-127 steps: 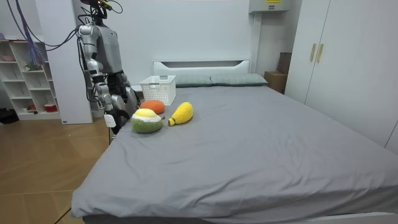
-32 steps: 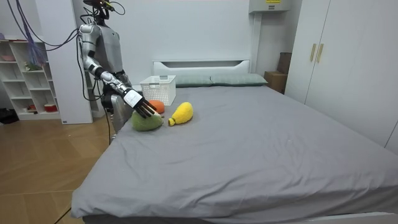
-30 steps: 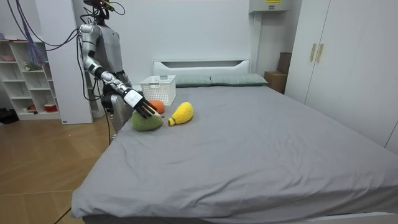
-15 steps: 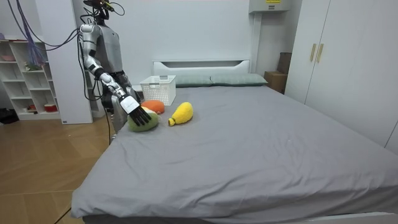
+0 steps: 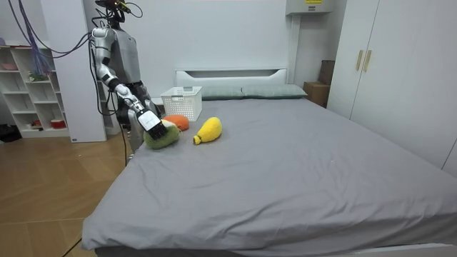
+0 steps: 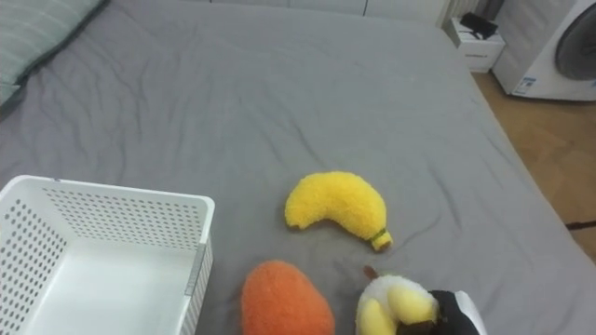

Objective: Collect toys from the bed

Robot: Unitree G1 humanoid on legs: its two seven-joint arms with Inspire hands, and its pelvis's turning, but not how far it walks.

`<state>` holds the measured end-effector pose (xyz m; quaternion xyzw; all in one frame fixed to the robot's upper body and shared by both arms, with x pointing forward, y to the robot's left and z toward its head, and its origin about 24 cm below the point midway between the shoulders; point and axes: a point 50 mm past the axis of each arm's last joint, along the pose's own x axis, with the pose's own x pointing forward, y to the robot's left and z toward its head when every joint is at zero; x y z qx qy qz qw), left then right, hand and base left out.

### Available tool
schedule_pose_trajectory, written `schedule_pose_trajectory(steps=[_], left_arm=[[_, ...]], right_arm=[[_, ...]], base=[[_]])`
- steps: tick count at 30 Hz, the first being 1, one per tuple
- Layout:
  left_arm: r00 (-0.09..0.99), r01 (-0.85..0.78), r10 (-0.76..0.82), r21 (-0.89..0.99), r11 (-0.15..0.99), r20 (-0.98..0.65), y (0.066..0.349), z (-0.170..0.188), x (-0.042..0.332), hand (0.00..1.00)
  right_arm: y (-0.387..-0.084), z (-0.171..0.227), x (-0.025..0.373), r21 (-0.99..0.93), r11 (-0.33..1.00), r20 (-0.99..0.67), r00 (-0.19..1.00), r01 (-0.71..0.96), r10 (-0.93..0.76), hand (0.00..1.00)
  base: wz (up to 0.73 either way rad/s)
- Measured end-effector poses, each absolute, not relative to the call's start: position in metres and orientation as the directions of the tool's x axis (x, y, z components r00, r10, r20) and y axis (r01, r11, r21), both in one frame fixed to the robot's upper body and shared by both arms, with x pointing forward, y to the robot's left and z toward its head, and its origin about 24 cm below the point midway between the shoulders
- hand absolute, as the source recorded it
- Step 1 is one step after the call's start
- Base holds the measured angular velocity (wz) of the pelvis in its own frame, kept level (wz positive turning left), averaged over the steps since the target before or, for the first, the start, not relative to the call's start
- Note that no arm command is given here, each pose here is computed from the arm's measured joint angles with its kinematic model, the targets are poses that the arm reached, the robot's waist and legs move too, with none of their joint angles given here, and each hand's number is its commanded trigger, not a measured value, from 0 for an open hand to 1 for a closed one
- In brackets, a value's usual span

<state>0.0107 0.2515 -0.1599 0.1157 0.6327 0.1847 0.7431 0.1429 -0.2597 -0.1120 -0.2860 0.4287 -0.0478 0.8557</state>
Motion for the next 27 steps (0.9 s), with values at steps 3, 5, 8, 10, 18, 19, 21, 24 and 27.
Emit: schedule_pose_trajectory(steps=[3, 5, 8, 10, 18, 19, 21, 24, 27], left_arm=[[0.131, -0.128, 0.421, 0.406, 0.905, -0.897, 0.252, -0.160, 0.011, 0.00], [0.132, -0.129, 0.421, 0.406, 0.905, -0.897, 0.251, -0.160, 0.011, 0.00], [0.132, -0.129, 0.421, 0.405, 0.905, -0.897, 0.251, -0.160, 0.011, 0.00], [0.134, -0.130, 0.421, 0.405, 0.905, -0.897, 0.251, -0.160, 0.012, 0.00], [0.139, -0.133, 0.423, 0.407, 0.904, -0.895, 0.252, -0.159, 0.013, 0.00], [0.138, -0.135, 0.424, 0.407, 0.903, -0.895, 0.253, -0.159, 0.013, 0.00], [0.140, -0.136, 0.424, 0.407, 0.903, -0.895, 0.253, -0.159, 0.013, 0.00], [0.139, -0.140, 0.422, 0.404, 0.904, -0.896, 0.253, -0.158, 0.012, 0.00], [0.138, -0.143, 0.422, 0.403, 0.904, -0.896, 0.254, -0.158, 0.011, 0.00]], right_arm=[[-0.260, -0.112, 0.143, -0.530, 0.832, -0.707, 0.628, -0.164, -0.326, 1.00], [-0.259, -0.112, 0.143, -0.530, 0.832, -0.706, 0.629, -0.163, -0.327, 1.00], [-0.259, -0.110, 0.145, -0.533, 0.831, -0.697, 0.638, -0.158, -0.327, 1.00], [-0.258, -0.106, 0.150, -0.540, 0.828, -0.682, 0.653, -0.149, -0.328, 1.00], [-0.252, -0.071, 0.182, -0.575, 0.814, -0.536, 0.788, -0.079, -0.302, 1.00], [-0.251, -0.064, 0.188, -0.580, 0.812, -0.507, 0.810, -0.066, -0.296, 1.00], [-0.249, -0.053, 0.195, -0.583, 0.811, -0.465, 0.839, -0.050, -0.283, 1.00], [-0.246, -0.031, 0.206, -0.584, 0.811, -0.389, 0.885, -0.021, -0.257, 1.00], [-0.250, -0.013, 0.214, -0.589, 0.807, -0.316, 0.911, 0.030, -0.264, 1.00]], base=[[0.00], [0.00], [0.00], [-0.02], [0.00], [0.00], [0.00], [0.00], [0.00]])
